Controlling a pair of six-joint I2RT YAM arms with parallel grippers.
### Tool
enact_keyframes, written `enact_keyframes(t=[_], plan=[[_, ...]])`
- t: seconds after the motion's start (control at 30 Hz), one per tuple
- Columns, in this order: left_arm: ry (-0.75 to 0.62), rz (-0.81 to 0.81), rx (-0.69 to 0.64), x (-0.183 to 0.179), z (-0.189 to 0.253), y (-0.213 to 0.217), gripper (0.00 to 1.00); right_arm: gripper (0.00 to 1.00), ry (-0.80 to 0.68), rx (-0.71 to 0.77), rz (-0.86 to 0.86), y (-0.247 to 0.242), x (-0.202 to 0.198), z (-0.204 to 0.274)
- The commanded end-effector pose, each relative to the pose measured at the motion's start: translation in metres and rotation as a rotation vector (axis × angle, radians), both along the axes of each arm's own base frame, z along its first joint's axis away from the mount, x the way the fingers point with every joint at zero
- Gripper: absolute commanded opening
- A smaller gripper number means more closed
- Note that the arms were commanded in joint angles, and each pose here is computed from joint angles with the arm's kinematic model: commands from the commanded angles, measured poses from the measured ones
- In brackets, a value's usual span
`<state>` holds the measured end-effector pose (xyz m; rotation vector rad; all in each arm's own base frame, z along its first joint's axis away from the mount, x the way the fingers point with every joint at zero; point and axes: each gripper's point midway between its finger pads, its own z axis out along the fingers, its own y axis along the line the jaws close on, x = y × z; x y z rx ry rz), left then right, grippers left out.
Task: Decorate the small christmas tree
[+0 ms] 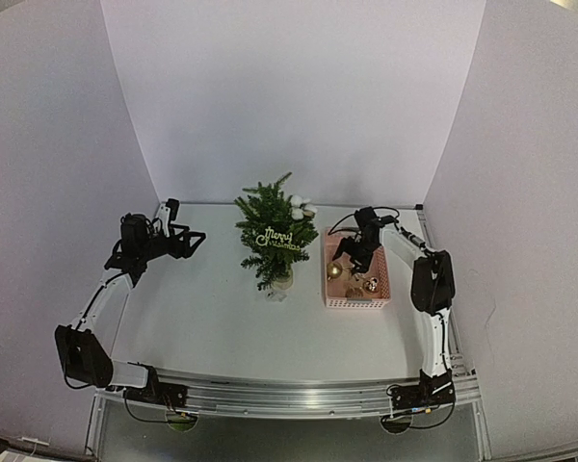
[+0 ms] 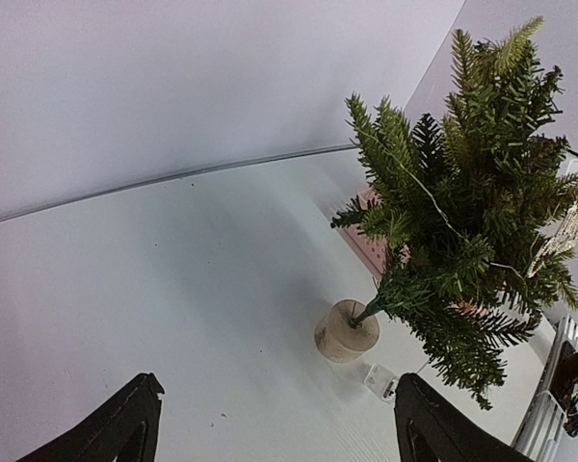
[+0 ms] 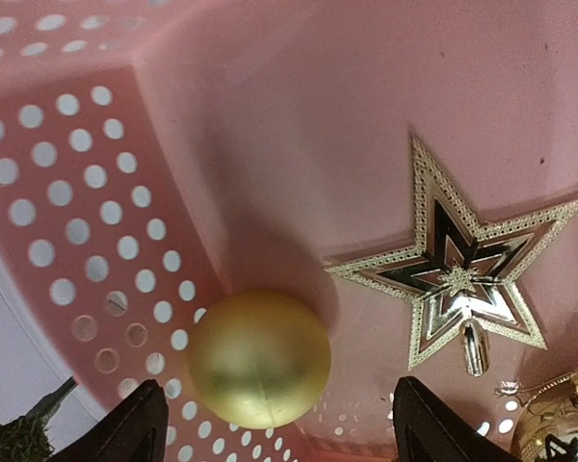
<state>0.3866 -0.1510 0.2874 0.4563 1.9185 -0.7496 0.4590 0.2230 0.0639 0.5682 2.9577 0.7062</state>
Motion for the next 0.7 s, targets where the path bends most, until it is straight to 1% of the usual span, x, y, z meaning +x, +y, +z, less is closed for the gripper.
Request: enact_keyframes(t=[0.0,0.13,0.27,0.67], plan=[[-0.082,0.001,-0.005,0.002,0.025,0.000,0.84,0.78,-0.039,0.031,-0.046,0.009,0.002,0.016],[-0.089,0.002,0.001,0.001,0.025,0.001,0.84,0.78,-0.017,0.072,-0.060,0.016,0.000,0.012],[-0.094,0.000,0.000,-0.001,0.026,0.000,0.84,0.76,0.008,0.075,-0.077,0.014,-0.005,0.003],[-0.105,-0.004,0.008,0.000,0.026,0.000,0.84,0.72,0.010,0.136,-0.116,0.023,-0.001,-0.003]])
